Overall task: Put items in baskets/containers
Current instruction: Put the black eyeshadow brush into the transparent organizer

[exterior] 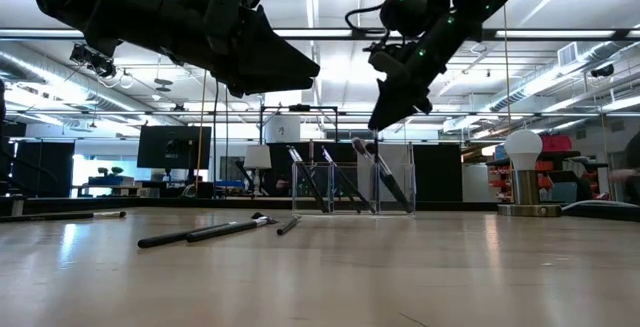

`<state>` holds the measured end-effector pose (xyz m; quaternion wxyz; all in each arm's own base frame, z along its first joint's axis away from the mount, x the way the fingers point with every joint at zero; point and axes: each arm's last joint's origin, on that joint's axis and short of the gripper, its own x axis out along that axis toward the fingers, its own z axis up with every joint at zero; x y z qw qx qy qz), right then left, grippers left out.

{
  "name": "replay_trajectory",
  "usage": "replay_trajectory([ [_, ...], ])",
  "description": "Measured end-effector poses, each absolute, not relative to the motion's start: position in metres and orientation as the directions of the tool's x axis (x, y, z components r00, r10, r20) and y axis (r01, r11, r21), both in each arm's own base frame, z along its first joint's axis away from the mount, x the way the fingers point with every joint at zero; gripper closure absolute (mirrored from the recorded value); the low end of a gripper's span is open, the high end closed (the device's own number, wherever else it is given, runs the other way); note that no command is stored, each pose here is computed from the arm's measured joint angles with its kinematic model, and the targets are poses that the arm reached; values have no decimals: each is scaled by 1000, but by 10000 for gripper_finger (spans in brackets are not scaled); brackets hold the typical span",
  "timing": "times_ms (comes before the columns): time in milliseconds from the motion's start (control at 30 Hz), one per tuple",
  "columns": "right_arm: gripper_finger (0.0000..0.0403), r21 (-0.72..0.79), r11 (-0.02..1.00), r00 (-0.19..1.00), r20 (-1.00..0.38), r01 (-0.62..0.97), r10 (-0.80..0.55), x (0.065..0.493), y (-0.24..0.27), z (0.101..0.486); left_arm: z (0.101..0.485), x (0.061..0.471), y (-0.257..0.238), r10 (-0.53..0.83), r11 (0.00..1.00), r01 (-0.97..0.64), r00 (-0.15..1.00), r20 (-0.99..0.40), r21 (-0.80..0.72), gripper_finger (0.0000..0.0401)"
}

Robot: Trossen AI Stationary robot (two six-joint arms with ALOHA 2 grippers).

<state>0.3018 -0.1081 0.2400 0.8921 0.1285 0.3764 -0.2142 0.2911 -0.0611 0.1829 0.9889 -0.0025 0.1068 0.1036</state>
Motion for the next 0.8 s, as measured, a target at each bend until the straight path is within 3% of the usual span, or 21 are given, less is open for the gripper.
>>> replay_trajectory([
  [200, 233, 31, 859, 659, -656, 510, -368, 307, -112, 247, 183, 291, -61, 204, 978, -206, 956, -212, 15, 188],
  [333, 201, 18, 856, 681, -614, 517, -399, 310, -114, 251, 183, 291, -61, 204, 978, -207, 956, -212, 11, 188],
  [600, 195, -5, 888, 723, -578, 460, -378, 317, -100, 254, 183, 291, -61, 205, 978, -207, 955, -213, 11, 188],
  [800, 212, -10, 957, 798, -551, 289, -246, 329, -43, 247, 179, 286, -63, 271, 962, -266, 923, -273, 57, 188],
])
